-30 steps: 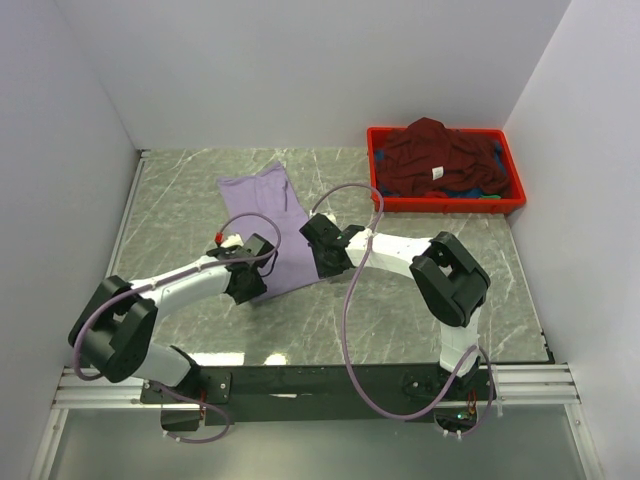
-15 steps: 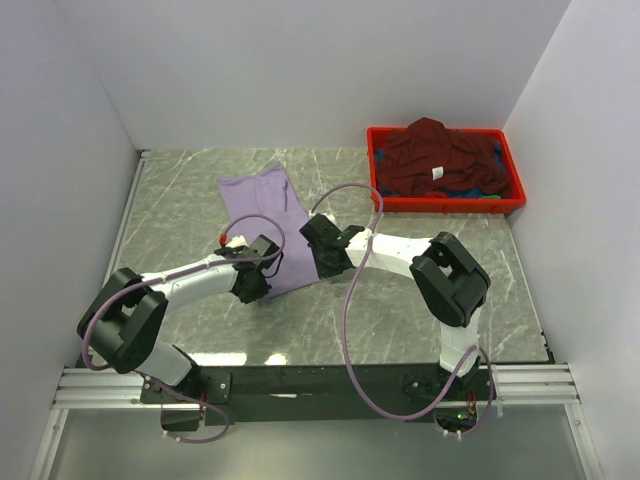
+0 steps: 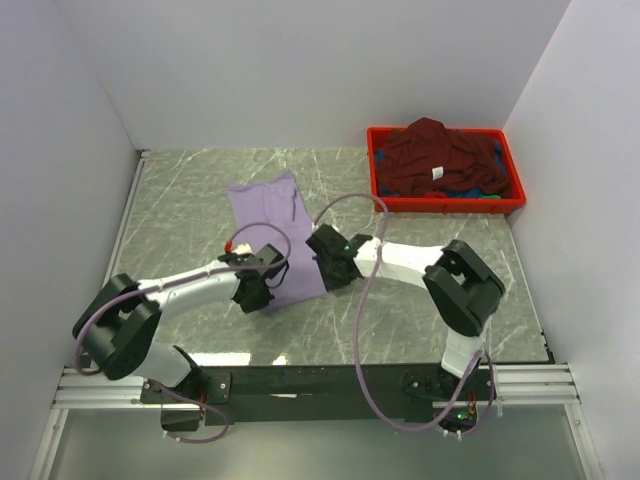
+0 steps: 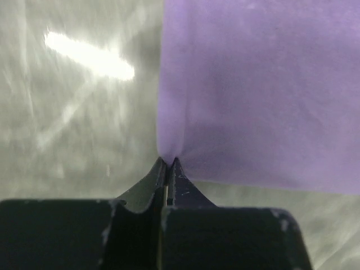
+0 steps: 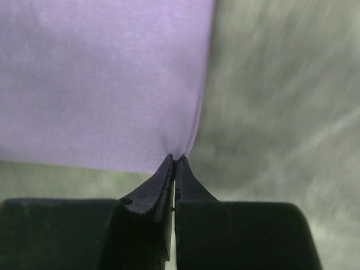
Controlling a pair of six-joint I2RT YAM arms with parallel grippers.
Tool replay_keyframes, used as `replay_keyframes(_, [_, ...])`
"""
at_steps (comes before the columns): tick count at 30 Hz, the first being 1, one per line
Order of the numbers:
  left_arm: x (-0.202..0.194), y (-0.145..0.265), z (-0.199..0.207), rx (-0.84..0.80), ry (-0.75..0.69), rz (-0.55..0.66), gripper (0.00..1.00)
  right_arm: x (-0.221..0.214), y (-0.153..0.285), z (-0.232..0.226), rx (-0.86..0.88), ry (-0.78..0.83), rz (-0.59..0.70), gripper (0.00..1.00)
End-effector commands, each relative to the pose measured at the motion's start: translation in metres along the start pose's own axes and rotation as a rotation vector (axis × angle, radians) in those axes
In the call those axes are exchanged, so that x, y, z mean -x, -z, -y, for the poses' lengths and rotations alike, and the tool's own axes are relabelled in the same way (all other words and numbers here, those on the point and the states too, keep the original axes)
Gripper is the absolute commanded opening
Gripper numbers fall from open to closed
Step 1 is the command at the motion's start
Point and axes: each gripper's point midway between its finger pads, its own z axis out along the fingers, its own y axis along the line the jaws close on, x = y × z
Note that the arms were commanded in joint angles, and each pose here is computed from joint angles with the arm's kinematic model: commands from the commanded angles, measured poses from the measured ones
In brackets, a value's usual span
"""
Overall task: Fold and stack the t-shirts
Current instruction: Fold the tshirt
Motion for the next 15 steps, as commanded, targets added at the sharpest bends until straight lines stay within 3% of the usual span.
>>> replay_keyframes(1, [-0.041, 0.03, -0.028, 0.034, -0.068, -0.116, 0.01, -0.072, 0.036, 0.007, 0.007, 0.104, -0.19, 0.0])
replay_keyframes(8, [-0.144, 0.097, -0.067, 0.007, -0.174, -0.326, 0.01, -0.163, 0.099, -0.002, 0.106, 0.171, -0.338, 0.0])
replay_keyframes(12, [-0.162, 0.131, -0.069, -0.023, -0.209, -0.385, 0.01, -0.182, 0.132, 0.005, 0.145, 0.202, -0.371, 0.0])
replay_keyframes(15, [-0.14, 0.151, -0.052, -0.071, -0.233, -0.335, 0.01, -0.154, 0.153, 0.017, 0.07, 0.222, -0.306, 0.0])
